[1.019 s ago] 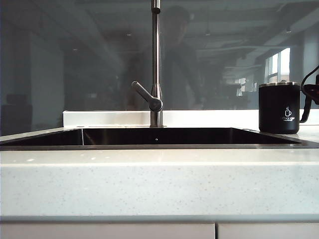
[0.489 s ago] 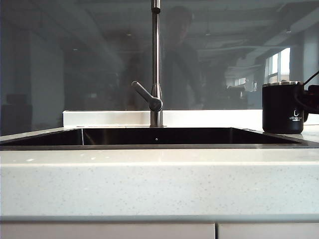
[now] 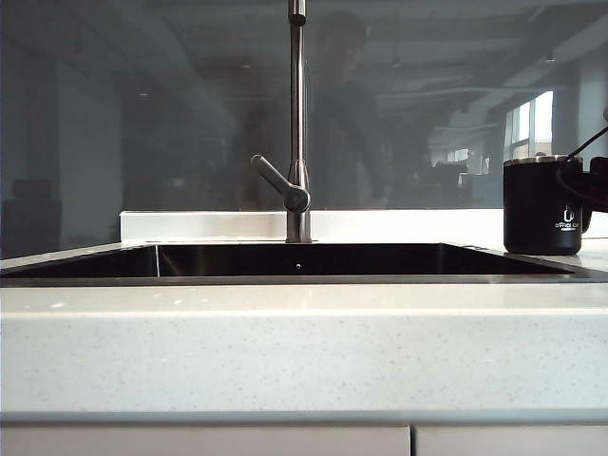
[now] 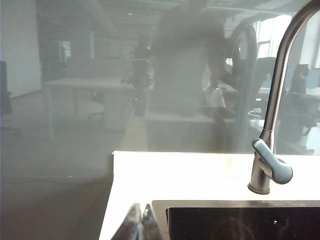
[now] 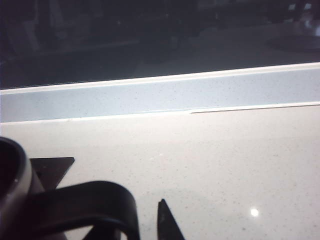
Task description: Pick up the mug next to the sink, go to the faucet to get some water, pour the water into the sink, and finally put the mug back to its place.
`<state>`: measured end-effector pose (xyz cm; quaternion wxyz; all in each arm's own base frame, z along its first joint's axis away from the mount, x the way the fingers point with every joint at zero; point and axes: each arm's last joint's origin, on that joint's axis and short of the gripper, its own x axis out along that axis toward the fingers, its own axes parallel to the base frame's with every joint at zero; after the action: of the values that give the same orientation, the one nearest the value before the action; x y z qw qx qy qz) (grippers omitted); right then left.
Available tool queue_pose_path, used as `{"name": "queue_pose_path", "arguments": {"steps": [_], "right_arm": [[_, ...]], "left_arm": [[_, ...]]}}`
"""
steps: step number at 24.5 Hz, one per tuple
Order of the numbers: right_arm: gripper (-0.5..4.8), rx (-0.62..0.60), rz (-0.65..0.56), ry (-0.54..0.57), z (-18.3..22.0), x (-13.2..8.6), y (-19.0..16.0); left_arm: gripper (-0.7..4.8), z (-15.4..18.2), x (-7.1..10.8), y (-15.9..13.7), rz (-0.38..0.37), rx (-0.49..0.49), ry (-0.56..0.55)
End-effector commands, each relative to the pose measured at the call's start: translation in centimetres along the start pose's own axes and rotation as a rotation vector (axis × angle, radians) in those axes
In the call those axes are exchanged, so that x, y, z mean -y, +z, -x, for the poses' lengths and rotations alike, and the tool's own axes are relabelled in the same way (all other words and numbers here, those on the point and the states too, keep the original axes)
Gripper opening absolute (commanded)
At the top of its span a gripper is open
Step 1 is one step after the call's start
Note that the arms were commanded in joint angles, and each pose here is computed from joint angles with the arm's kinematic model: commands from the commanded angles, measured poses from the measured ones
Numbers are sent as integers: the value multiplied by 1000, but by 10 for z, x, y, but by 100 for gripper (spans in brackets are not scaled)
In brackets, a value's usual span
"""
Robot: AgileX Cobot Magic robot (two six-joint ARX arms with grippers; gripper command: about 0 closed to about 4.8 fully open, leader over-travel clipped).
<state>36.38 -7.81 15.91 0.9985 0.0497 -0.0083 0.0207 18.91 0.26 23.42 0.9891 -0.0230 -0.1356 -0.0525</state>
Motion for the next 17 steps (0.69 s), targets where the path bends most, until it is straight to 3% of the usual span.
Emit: {"name": "queue_pose_path", "arguments": {"steps": [1, 2, 3, 8, 10, 13, 17], "right_arm": [[61, 24, 0, 13, -1, -3, 4], [15, 23, -3, 30, -1, -4, 4], [8, 23, -5, 36, -1, -4, 4], [-2, 67, -27, 42, -1, -5, 9], [-2, 116, -101, 58, 0, -7, 16], [-2, 155, -132, 98, -1, -22, 30], [-2, 105, -159, 233, -17, -76, 55]], "left_arm": [[-5, -1, 0, 3, 0, 19, -5], [-5, -1, 0, 3, 0, 19, -6], [-5, -1, 0, 3, 0, 20, -5], [-6, -8, -1, 2, 2, 4, -6], [-5, -19, -2, 1, 4, -10, -18], [-5, -47, -5, -6, 6, -25, -64], [-5, -112, -13, -38, 53, -106, -166]]}}
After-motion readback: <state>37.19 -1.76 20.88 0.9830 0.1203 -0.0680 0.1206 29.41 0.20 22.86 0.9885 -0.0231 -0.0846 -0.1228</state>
